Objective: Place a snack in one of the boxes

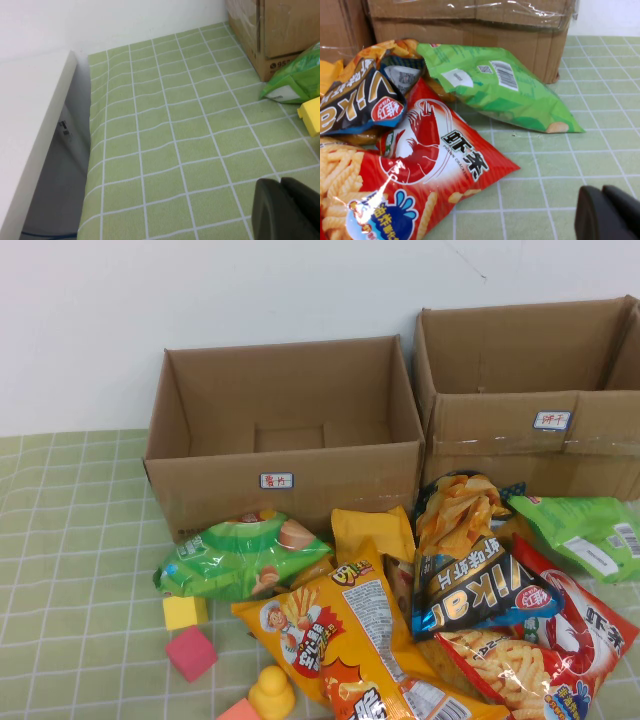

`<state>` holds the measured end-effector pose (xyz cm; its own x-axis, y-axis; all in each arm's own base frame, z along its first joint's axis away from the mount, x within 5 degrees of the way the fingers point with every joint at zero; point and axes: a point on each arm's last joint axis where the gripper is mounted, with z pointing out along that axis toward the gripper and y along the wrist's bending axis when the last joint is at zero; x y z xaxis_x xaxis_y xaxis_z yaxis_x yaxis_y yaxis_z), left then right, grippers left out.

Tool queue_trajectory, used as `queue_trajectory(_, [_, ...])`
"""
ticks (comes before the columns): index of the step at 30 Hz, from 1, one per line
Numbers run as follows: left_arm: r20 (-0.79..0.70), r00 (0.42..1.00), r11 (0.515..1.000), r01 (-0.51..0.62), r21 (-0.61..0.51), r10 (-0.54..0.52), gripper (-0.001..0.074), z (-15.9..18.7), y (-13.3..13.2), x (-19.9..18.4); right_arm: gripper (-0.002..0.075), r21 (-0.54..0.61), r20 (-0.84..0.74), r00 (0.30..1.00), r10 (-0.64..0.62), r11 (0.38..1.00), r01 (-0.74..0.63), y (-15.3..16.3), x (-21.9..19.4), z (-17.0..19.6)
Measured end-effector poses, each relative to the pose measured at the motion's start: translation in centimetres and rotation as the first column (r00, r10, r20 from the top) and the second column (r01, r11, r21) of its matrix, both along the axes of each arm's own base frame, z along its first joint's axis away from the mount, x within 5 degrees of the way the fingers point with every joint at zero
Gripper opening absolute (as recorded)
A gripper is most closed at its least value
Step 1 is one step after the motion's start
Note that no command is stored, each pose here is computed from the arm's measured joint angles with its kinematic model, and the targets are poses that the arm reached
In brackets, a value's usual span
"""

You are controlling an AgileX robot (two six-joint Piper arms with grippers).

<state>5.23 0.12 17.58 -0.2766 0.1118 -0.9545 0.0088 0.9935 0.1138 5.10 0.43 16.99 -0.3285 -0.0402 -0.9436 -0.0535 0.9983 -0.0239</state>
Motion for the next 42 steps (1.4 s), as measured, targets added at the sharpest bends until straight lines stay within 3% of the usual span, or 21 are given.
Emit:
queue_trajectory(38, [0.000, 1.000, 1.000, 0.000, 0.000, 0.000, -0.0003, 0.00, 0.00, 0.00, -0.0002, 0.000, 0.000, 1.000, 0.000, 1.000, 0.000, 0.00, 0.00, 0.00])
queue_trajectory(42, [-0.001, 1.000, 0.997, -0.011, -0.074, 0.011, -0.0002, -0.02, -0.09, 0.00, -0.0002, 0.000, 0.000, 1.000, 0.000, 1.000, 0.000, 0.00, 0.00, 0.00])
